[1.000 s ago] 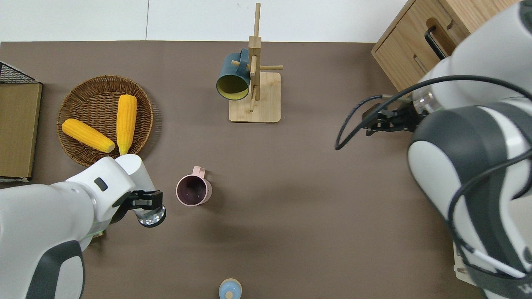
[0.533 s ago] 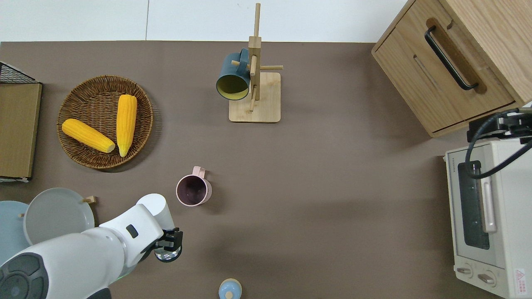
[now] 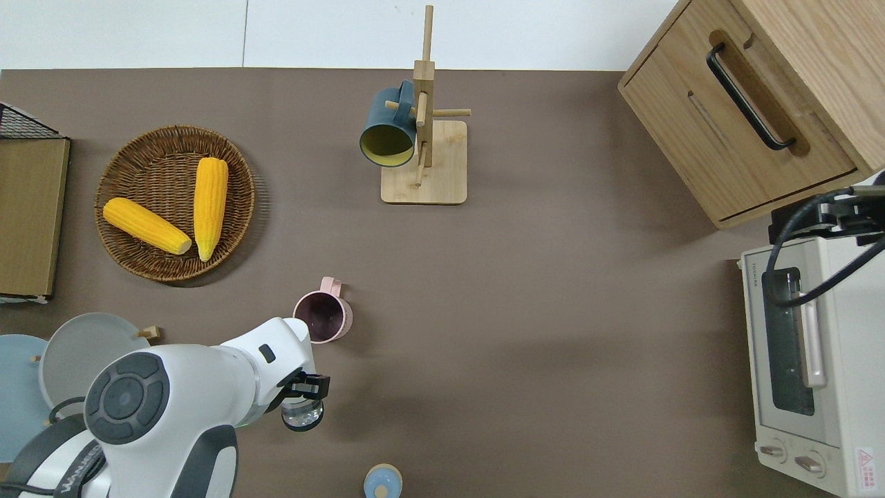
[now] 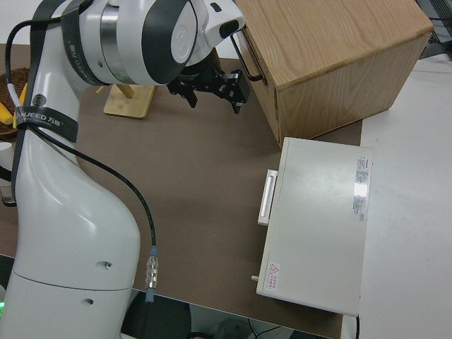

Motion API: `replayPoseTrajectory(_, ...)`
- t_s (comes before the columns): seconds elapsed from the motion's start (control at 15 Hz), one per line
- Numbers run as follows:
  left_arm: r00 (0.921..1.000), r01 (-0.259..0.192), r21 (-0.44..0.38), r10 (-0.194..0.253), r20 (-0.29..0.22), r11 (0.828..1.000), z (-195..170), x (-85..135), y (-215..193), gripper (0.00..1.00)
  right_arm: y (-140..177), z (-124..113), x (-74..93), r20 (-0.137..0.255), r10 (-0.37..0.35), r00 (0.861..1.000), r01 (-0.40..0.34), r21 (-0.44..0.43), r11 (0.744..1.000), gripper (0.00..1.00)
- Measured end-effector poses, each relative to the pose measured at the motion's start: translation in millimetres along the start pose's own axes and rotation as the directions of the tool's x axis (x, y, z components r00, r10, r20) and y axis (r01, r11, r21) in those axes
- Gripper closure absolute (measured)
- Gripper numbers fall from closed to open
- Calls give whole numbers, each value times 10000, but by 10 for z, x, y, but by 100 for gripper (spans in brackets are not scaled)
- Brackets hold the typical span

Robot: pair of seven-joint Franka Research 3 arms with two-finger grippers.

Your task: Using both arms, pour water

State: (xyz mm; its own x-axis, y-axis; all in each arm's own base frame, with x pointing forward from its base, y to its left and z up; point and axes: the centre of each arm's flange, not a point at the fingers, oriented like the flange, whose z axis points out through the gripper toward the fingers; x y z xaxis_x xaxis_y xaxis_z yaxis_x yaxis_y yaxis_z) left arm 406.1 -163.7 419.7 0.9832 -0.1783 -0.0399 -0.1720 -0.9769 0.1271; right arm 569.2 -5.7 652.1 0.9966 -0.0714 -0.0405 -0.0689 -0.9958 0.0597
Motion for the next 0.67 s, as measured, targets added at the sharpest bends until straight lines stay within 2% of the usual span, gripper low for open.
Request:
replayPoseTrajectory(0.2,9992,-80,-37,81,388,10000,35,112,21,36,-139,-6,-10,29,-218,9998,215,601,9980,0)
replayPoseTrajectory(0.33,9954,-194,-40,197,937,9998,24,192,49,36,-195,-10,-15,53,-291,9996,284,1054,9940,0)
replayPoseTrajectory(0.47,9870,-317,88,299,1578,9995,2,342,76,36,-227,-13,-18,61,-338,9994,328,1254,9916,0)
replayPoseTrajectory(0.67,9774,-372,197,323,2089,9991,69,475,64,36,-237,-14,-19,61,-356,9993,346,1274,9912,0)
